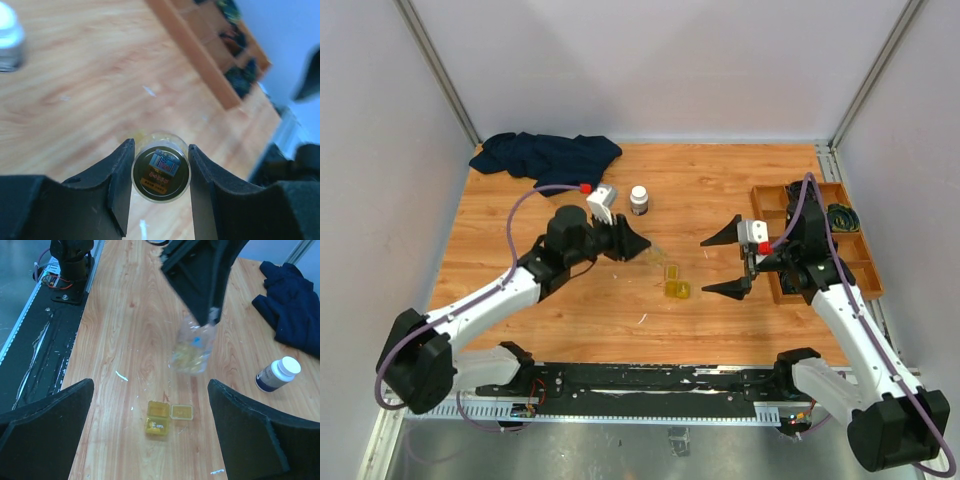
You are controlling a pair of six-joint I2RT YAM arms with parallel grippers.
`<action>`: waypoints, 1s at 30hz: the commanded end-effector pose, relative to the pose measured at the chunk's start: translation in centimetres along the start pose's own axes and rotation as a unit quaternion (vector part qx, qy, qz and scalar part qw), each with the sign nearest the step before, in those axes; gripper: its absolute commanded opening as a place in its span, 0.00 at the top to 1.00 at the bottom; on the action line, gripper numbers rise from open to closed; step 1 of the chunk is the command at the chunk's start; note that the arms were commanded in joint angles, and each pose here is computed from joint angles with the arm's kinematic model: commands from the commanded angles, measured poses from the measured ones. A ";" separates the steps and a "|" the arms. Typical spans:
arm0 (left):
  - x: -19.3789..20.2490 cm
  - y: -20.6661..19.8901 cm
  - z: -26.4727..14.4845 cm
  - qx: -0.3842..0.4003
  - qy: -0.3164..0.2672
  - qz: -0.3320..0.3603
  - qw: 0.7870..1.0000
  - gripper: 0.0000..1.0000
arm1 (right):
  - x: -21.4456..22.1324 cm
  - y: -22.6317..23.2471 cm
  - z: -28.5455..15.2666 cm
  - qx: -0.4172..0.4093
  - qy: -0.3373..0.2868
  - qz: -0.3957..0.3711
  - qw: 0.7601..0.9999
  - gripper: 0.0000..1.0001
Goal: Sort the pills into containers
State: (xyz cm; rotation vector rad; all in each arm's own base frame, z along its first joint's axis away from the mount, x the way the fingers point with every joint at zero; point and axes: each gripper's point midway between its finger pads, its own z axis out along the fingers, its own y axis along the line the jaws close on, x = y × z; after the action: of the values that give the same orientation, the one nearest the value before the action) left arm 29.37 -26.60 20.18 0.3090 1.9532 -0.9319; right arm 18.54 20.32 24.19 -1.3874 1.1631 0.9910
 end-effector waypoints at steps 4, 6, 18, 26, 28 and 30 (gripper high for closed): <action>-0.2 -10.3 -2.2 0.148 -0.099 -0.038 0.983 1.00 | -2.0 0.6 0.4 -0.015 -0.017 -0.028 0.999 0.01; -0.4 -11.3 -2.7 0.151 -0.127 -0.069 0.978 1.00 | -2.0 0.5 0.6 -0.014 -0.016 -0.016 1.000 0.01; -1.0 -13.3 -2.5 0.118 -0.188 -0.187 0.957 1.00 | -0.4 -0.7 2.9 0.022 -0.020 0.013 0.999 0.01; -0.7 -14.3 -1.9 0.121 -0.181 -0.193 0.957 1.00 | 0.7 -0.7 4.3 0.029 -0.004 0.019 0.999 0.08; -0.7 -14.6 -1.8 0.125 -0.178 -0.192 0.957 1.00 | 1.1 -0.6 4.6 0.026 0.004 0.018 0.999 0.10; -0.6 -14.8 -1.8 0.127 -0.177 -0.192 0.957 1.00 | 1.3 -0.6 4.7 0.025 0.012 0.014 1.000 0.13</action>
State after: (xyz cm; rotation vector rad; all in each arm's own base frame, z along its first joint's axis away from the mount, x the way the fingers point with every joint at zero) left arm 20.38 -34.88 24.77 -0.0555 1.6884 -1.3255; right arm 19.09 24.37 22.77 -1.3321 1.2201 1.0021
